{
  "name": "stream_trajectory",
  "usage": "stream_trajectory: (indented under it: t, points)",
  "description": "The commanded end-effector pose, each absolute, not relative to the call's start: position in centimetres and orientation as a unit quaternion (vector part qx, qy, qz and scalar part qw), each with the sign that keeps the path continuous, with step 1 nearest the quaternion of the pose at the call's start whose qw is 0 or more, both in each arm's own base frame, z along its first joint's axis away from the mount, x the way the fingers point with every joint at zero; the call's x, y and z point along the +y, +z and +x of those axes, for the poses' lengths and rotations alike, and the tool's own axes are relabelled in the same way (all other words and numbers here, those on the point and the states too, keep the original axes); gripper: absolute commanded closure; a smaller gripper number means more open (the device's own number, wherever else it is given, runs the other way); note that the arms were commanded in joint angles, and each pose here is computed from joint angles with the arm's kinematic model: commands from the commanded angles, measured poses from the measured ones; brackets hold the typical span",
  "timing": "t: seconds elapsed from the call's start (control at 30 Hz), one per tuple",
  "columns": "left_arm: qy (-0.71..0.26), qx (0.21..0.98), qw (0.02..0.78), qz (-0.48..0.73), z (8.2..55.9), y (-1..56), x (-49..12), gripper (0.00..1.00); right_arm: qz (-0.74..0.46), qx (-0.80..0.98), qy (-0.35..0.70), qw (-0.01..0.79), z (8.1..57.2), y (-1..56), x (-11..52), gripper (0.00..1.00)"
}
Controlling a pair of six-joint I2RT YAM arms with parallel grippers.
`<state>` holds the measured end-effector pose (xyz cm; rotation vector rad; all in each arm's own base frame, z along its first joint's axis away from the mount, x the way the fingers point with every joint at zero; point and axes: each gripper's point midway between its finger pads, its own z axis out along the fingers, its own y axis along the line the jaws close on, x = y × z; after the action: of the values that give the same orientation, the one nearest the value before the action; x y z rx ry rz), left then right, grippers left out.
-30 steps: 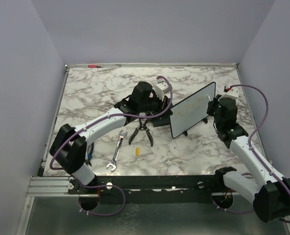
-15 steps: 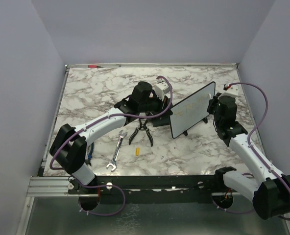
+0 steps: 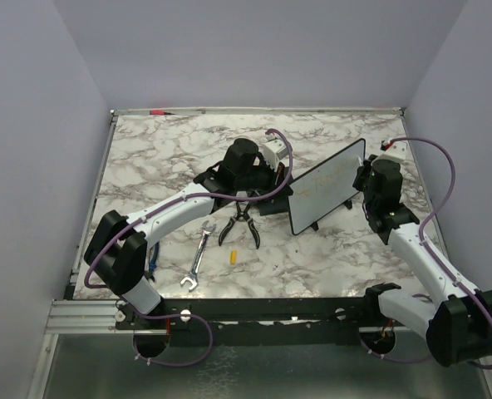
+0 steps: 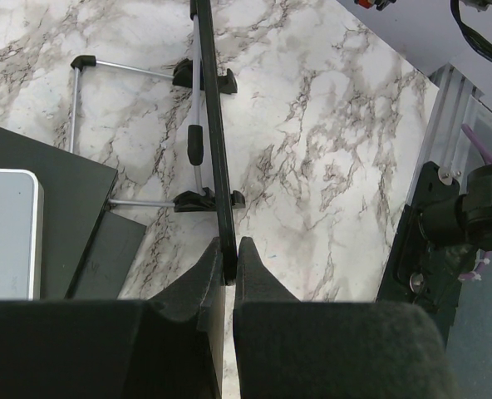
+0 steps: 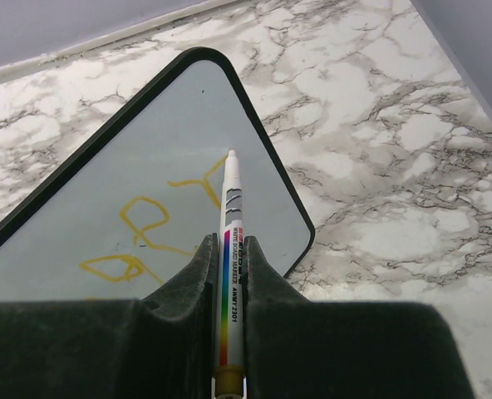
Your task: Write a sentence on the whiteboard
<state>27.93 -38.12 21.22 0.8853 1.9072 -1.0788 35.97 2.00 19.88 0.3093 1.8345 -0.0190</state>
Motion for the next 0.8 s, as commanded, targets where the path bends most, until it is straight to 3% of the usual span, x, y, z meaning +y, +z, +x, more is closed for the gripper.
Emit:
stream_trajectory:
  t: [0.0, 0.4, 0.77]
  points:
    - [-0.433, 0.731, 0.381, 0.365, 26.7, 22.6, -38.3, 1.00, 0.130, 0.779, 0.006, 0.613, 36.1, 21.7, 2.4, 0.99]
    - [-0.423, 0.744, 0.374, 0.358, 27.2, 21.8, -38.2, 1.00, 0.150, 0.818, 0.011, 0.555, 30.8, 20.3, 1.8, 0.99]
    - [-0.423, 0.743, 0.369, 0.364, 27.0, 21.8, -38.1, 1.00, 0.128, 0.829, 0.112, 0.533, 28.5, 20.4, 5.1, 0.99]
